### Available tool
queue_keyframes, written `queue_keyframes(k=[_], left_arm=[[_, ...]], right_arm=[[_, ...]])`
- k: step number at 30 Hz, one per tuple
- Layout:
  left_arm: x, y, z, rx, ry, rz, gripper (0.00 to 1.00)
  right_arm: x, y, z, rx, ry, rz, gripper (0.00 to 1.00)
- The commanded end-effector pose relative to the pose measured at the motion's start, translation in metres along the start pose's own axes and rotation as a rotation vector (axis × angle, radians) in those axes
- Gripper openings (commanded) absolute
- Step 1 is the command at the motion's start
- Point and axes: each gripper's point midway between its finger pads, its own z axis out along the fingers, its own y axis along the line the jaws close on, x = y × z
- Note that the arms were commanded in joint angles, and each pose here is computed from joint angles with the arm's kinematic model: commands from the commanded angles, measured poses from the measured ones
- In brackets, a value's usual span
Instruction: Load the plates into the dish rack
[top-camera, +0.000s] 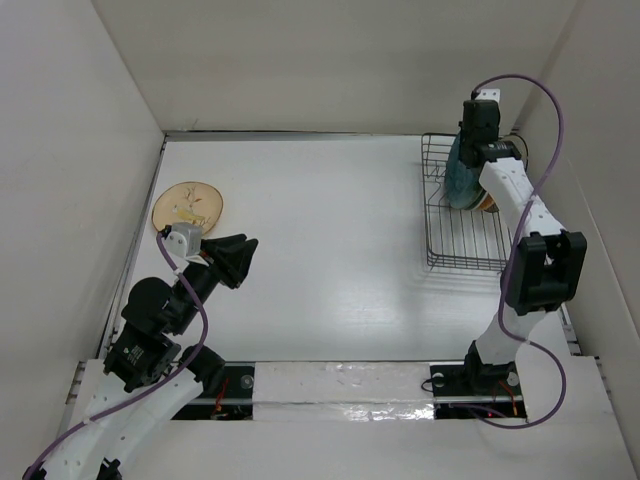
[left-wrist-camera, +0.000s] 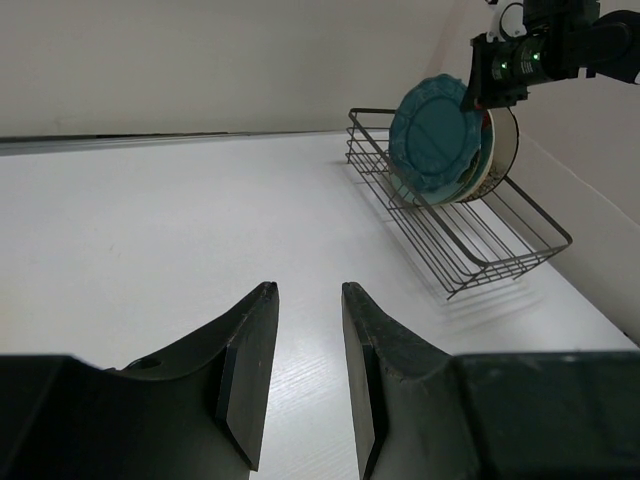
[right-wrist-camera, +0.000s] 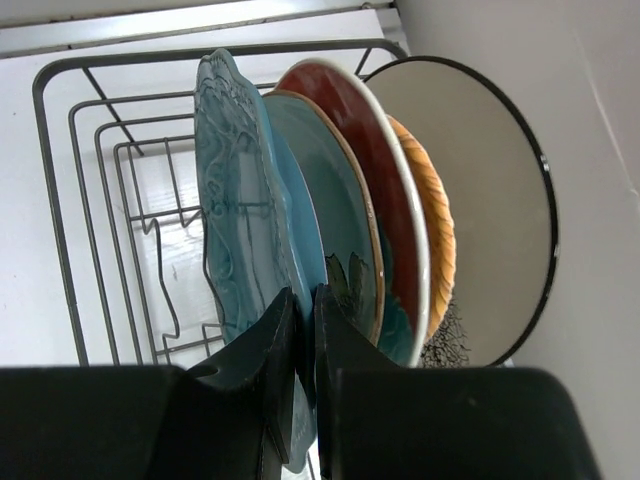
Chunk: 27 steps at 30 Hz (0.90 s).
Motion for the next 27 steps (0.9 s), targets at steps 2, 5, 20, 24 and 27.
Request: queue_keyframes(k=[2,5,20,24,27], left_arm=[[-0.009,-0.001,0.005,0.002,-0.037,0.006,0.29],[-0.009,-0.001,0.006,0.001,-0.034,0.005,0.30],[-0.006,0.005,0.009,-0.030,-0.024,0.005,0.28],[-0.003,0.010,0.013,-0.061,-0.016,0.000,0.15],[-0.002,0.018,0.015,-0.110,-0.011,-0.008,0.00]], right_arm=[[-0.025,0.000,0.001,0.032,-0.101,0.064,0.00],[-0.010,0.005,0.006,0.021,-0.081,0.076,0.05],[-0.061,0.027,-0.085,-0.129,-0.268,0.290,0.63],[-0.077,0.095,-0.138,-0.387,-0.361,0.339,0.32],[-0.062,0.180,-0.173,-0.656,-0.341,0.367,0.00]])
